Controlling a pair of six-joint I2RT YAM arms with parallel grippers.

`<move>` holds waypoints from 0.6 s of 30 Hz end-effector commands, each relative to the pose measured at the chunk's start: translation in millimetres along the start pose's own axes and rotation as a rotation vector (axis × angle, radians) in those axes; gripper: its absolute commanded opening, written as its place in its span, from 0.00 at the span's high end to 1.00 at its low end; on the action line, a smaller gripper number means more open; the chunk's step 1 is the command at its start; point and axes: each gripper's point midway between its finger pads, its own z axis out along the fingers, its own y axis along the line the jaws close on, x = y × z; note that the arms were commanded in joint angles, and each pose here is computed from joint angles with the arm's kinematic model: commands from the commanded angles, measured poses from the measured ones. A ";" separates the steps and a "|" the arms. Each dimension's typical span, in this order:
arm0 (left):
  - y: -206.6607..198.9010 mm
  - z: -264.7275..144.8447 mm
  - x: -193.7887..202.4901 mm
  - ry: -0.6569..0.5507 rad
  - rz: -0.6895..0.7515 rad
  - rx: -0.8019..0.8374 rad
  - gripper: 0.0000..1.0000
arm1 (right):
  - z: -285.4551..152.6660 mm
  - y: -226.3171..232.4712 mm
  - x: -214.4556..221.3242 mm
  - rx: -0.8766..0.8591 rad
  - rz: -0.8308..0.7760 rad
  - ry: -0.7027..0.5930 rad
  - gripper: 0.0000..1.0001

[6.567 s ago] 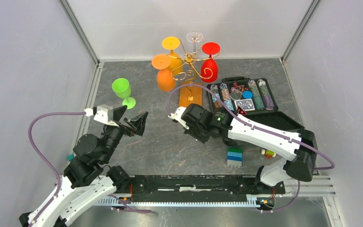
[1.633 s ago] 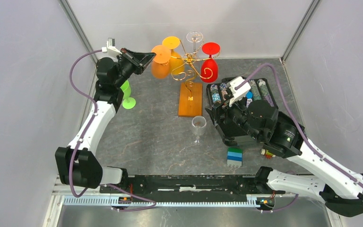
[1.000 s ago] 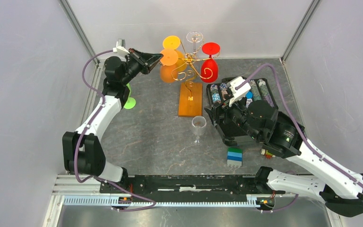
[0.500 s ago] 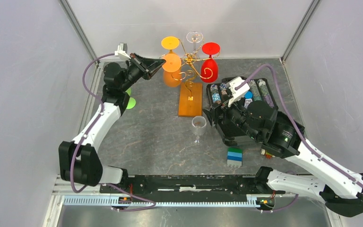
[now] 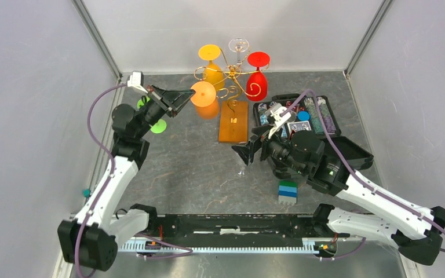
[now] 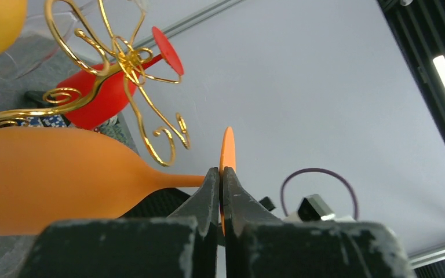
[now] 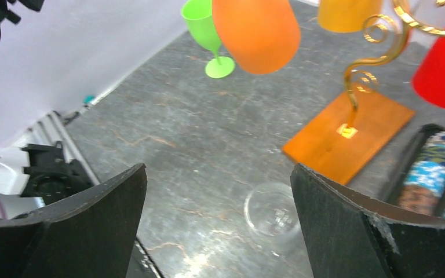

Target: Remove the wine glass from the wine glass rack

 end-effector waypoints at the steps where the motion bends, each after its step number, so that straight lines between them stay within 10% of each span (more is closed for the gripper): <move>1: -40.5 -26.2 -11.7 -0.122 -0.053 0.078 0.98 | 0.6 30.9 -32.6 -0.154 0.179 -0.171 0.02; 18: -92.2 -101.8 -31.8 -0.288 -0.727 0.412 0.98 | 9.3 46.7 -79.2 -0.324 0.653 -0.502 0.02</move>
